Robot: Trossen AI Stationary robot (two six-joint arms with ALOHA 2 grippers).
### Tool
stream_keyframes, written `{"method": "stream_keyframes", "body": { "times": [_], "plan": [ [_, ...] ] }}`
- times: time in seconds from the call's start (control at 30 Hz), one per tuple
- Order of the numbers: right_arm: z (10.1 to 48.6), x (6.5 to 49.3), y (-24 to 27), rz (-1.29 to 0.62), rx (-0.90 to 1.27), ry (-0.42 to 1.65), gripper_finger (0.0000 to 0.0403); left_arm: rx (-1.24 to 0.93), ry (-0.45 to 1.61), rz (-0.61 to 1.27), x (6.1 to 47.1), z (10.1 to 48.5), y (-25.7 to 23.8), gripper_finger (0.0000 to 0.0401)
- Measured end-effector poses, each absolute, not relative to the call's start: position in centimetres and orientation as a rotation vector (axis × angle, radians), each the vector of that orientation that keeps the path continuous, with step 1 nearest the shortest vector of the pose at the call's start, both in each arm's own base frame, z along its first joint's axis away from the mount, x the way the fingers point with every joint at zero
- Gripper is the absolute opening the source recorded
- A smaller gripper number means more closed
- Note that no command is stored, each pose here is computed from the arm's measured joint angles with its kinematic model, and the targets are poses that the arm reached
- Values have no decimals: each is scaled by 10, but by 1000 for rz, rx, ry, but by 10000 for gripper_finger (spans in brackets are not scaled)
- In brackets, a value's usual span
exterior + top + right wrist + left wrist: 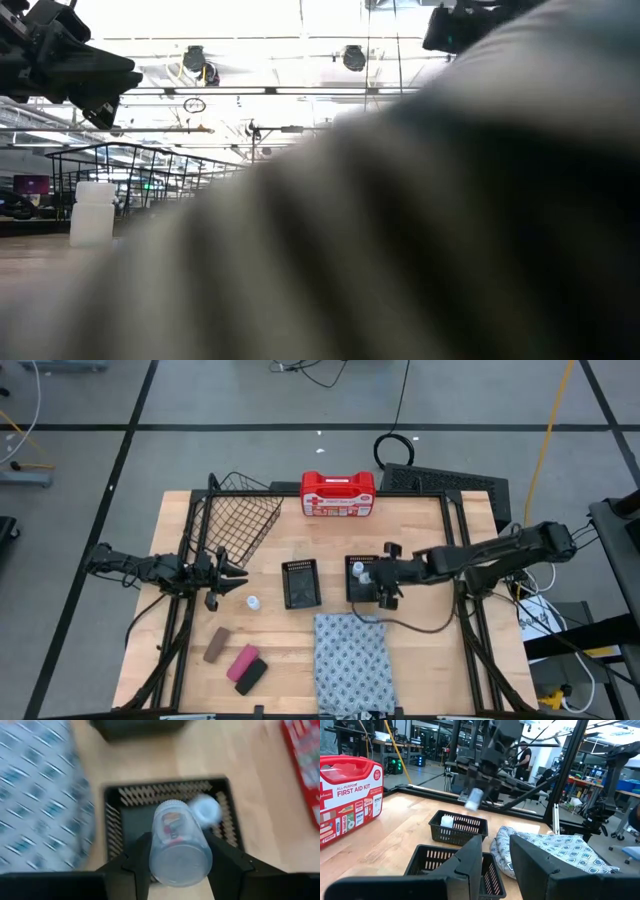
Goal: Pick & Place Medicine items
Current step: Put the right white pill bottle into the right black basket
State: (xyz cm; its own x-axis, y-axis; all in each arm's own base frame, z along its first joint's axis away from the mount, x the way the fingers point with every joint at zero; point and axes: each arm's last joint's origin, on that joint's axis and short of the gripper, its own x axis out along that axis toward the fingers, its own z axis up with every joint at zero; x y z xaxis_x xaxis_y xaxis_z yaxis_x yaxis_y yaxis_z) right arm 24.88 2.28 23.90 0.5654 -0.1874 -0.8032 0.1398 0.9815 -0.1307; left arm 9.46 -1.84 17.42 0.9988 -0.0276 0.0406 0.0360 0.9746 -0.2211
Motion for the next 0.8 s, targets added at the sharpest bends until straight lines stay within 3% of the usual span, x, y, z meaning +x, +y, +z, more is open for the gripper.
{"method": "stream_keyframes", "body": {
  "times": [0.3, 0.8],
  "plan": [
    [227, 253, -7, -141, 5, 1162, 139, -224, -37, -32, 95, 174, -18, 108],
    [195, 271, -21, -141, -27, 1279, 141, -223, -38, -32, 95, 174, -18, 108]
  ]
}}
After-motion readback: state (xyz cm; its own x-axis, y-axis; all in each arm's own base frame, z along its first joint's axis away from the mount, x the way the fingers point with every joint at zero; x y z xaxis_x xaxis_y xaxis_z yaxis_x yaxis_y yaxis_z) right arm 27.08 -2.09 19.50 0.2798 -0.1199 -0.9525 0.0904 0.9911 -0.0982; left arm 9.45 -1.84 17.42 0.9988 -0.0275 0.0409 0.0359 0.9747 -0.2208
